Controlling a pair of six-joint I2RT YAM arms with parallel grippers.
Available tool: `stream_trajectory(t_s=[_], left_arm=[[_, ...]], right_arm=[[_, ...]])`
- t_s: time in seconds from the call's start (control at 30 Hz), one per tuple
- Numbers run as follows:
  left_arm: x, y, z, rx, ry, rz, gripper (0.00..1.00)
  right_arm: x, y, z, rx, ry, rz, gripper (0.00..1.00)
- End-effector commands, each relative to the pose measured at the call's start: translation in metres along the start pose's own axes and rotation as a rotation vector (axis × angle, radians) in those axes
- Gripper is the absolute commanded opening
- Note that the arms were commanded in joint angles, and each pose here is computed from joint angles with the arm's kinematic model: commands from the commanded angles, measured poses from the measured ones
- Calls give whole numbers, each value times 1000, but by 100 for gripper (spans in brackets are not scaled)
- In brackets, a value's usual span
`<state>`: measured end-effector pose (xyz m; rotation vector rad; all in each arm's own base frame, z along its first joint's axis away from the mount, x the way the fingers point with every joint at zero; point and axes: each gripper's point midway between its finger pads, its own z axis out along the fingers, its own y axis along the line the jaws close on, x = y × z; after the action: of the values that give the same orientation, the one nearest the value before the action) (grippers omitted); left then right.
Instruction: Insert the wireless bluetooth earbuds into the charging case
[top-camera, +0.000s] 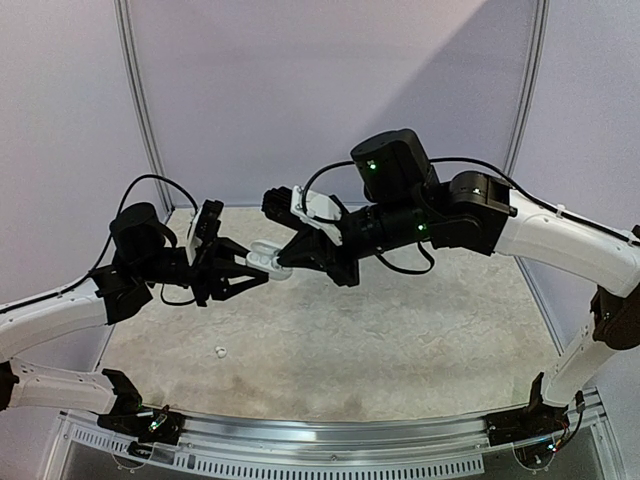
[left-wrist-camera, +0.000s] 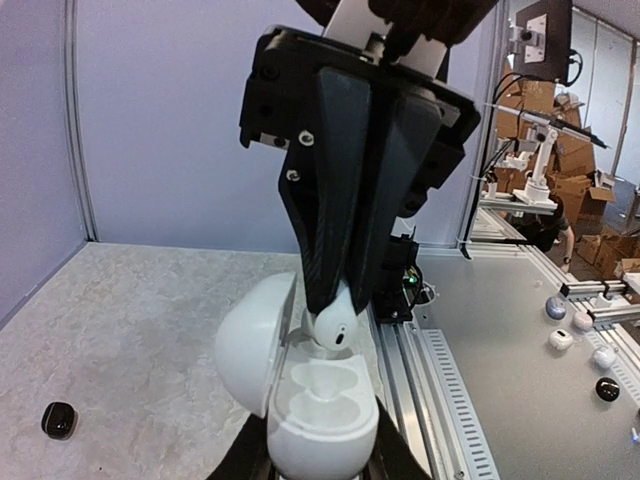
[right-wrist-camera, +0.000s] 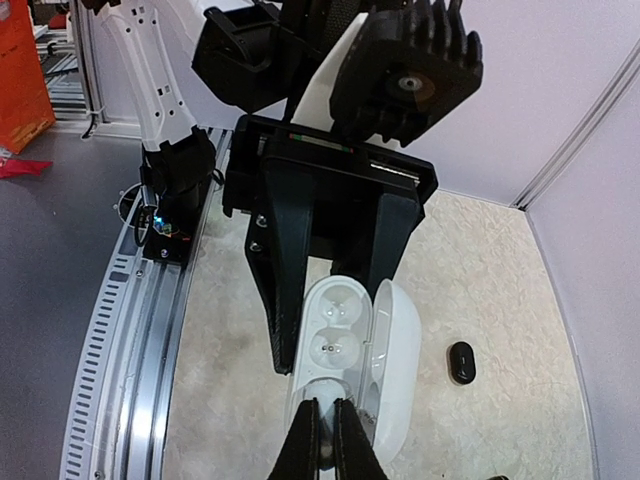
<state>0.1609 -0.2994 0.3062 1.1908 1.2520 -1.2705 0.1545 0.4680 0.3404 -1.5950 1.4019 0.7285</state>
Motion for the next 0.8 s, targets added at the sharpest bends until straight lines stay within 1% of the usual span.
stream_trajectory(t_s=[0.0, 0.27, 0.53, 0.77], left_arm=[[-9, -12, 3, 60, -18, 59, 0], [-9, -16, 2, 83, -13, 79, 0], [-8, -20, 2, 103, -5, 101, 0], [-8, -21, 2, 108, -3, 112, 0]], right_arm=[[11, 3, 9, -13, 56, -34, 0], [28, 4, 9, -25, 148, -68, 1], [39, 1, 14, -37, 239, -137, 2], [45, -3, 13, -29, 276, -172, 5]])
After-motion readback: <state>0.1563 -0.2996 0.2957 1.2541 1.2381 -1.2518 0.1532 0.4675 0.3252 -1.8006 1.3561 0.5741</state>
